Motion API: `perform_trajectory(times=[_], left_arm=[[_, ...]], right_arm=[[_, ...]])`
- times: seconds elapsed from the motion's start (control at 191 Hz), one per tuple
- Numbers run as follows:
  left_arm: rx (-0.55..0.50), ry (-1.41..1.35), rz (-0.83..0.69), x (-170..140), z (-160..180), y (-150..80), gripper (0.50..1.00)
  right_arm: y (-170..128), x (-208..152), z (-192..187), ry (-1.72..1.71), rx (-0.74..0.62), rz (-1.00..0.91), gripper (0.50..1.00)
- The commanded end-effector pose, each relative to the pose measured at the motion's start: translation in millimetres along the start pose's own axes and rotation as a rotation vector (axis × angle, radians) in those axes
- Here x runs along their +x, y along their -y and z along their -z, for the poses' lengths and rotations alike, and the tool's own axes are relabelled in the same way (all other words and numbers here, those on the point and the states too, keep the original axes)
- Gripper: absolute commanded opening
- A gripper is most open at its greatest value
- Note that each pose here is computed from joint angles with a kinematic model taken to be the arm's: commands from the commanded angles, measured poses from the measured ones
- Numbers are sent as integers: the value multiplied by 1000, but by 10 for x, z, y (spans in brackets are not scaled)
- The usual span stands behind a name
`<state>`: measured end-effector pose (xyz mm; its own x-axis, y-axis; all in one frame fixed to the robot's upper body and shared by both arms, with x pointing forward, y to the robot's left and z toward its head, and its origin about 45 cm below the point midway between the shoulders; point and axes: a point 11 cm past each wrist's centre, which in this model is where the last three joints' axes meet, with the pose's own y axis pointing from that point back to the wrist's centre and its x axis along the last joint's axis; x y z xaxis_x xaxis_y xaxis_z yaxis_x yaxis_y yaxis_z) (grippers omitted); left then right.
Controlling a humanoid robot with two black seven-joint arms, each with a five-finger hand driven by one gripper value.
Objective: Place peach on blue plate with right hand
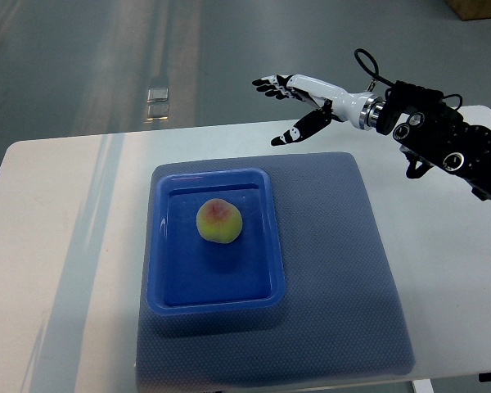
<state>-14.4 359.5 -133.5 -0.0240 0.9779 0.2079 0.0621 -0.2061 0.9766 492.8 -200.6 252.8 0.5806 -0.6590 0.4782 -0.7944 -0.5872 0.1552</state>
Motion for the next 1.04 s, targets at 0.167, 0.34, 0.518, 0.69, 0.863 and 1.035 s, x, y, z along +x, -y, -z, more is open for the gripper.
perform_trajectory(times=[0.167, 0.34, 0.518, 0.69, 0.863, 1.035], left_arm=[[-2, 2, 6, -21, -9, -2, 1000], [-2, 2, 9, -32, -10, -2, 1000], [-2, 2, 9, -32, -10, -2, 1000], [-2, 1, 9, -32, -10, -2, 1000], [-2, 1, 11, -37, -10, -2, 1000], [-2, 1, 12, -43, -10, -2, 1000]], right_arm=[[-151, 251, -381, 484, -99, -391, 928], [-212, 288, -477, 596, -109, -461, 930], [-340, 332, -636, 779, -84, -545, 934], [-467, 353, -782, 896, -50, -621, 934], [-513, 326, -857, 919, -57, -638, 934], [-513, 271, -891, 925, -67, -633, 934]])
